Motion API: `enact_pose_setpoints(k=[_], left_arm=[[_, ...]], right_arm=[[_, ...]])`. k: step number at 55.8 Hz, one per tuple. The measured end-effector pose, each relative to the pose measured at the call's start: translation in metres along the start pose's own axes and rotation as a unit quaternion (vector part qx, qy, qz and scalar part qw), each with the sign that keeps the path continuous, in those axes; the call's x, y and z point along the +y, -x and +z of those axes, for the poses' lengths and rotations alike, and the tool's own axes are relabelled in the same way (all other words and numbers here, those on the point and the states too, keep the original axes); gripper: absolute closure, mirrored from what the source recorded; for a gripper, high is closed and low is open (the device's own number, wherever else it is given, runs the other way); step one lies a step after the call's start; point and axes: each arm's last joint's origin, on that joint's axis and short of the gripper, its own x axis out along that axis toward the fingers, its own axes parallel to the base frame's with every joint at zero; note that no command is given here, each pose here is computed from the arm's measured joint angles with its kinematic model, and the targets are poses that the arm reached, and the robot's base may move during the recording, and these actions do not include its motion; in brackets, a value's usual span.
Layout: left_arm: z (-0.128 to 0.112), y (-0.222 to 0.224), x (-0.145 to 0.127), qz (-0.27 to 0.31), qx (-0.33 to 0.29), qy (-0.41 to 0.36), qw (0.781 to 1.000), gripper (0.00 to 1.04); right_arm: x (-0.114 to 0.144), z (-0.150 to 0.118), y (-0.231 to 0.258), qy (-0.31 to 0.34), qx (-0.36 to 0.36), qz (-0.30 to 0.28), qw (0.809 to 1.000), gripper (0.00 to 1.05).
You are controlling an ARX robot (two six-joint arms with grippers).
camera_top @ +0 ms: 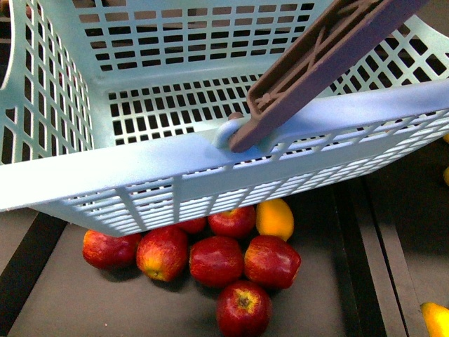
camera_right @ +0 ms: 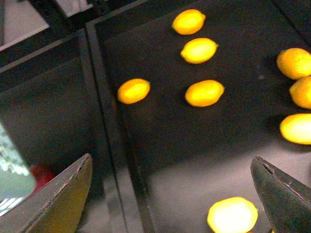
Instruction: Pick lemon and mango into basket
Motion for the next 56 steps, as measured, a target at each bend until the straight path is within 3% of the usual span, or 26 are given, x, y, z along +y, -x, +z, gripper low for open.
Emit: enact_pose_setpoints(k=[7,16,25,37,56], left_arm=[[0.0,0.0,0.0,-0.001,0.002,0.0,1.0,0.98],[0.0,0.0,0.0,-0.001,0.001,0.0,1.0,0.98],[0.0,0.0,0.0,-0.001,0.002,0.0,1.0,0.98],[0.0,0.0,0.0,-0.001,0.001,0.0,1.0,0.98],[0.0,0.0,0.0,-0.001,0.001,0.0,1.0,0.98]], right_arm=[[-0.023,-0.016,-0.043,0.02,0.066,-0.037,0.997,0.09],[-0.05,-0.058,-0.079,0.031,0.18,-0.063,0.981,0.09],[-0.058,-0.09,-0.098,0.096,0.24,-0.035,0.965,0.09],[-0.064,-0.11,-0.115,0.142,0.279,-0.024,0.949,0.09],[-0.071,-0.135,-0.136,0.15,0.315,-0.022,0.937,0.09]])
